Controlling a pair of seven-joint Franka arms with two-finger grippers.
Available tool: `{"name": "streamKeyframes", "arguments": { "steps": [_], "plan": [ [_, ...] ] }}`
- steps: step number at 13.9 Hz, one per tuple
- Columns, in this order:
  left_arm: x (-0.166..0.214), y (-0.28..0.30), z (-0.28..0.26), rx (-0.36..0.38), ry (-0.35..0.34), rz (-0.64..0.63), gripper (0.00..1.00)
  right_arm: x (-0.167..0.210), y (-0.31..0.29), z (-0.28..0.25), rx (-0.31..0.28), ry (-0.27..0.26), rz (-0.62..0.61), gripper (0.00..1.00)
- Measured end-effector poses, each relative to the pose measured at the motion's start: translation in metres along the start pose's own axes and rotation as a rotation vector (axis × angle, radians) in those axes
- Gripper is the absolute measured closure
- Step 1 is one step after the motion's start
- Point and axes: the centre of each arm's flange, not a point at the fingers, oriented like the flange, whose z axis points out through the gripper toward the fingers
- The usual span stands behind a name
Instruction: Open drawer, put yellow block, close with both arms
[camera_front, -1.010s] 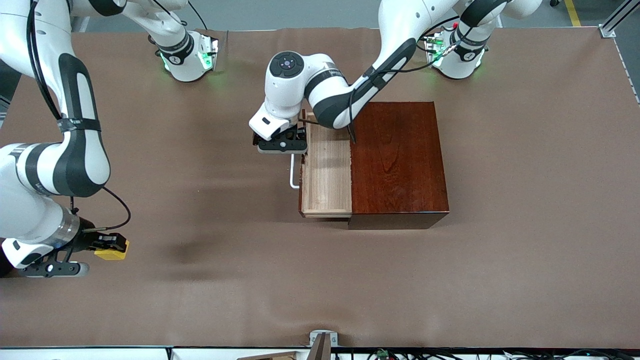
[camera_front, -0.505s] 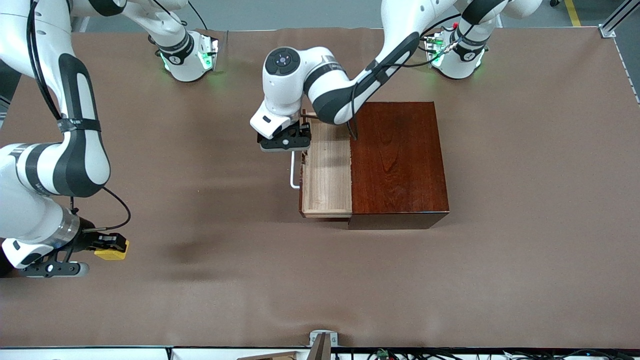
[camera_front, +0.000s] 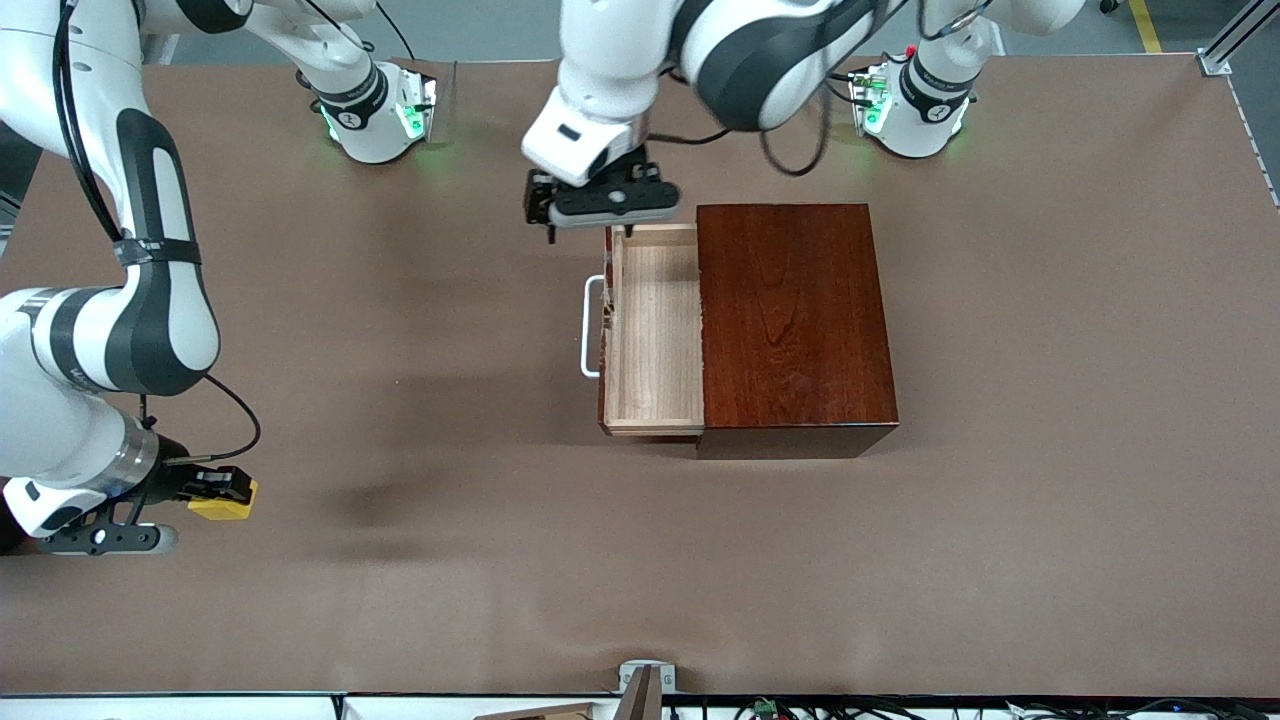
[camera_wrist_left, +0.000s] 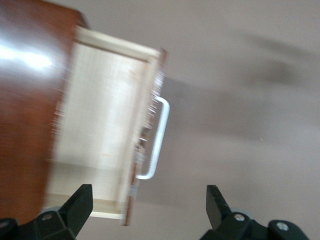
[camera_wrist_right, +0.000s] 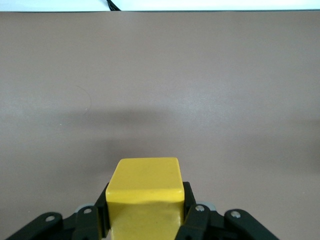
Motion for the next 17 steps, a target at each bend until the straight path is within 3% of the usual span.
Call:
{"name": "streamKeyframes", "arguments": {
  "steps": [3,8,11,17],
  "plan": [
    [0.061,-0.071,-0.054,0.083,-0.003,0.106,0.0,0.0,-0.012,-0.001,0.009,-0.008,0.017,0.44],
    [0.159,-0.204,-0.102,0.169,-0.046,0.269,0.0,-0.014,-0.096,-0.028,0.016,-0.084,0.181,0.44],
    [0.193,-0.257,-0.106,0.161,-0.087,0.239,0.0,-0.036,-0.161,-0.054,-0.003,-0.133,0.347,0.44],
    [0.233,-0.334,-0.102,0.147,-0.134,0.223,0.0,-0.081,-0.291,-0.063,-0.051,-0.149,0.755,0.44]
  ]
}}
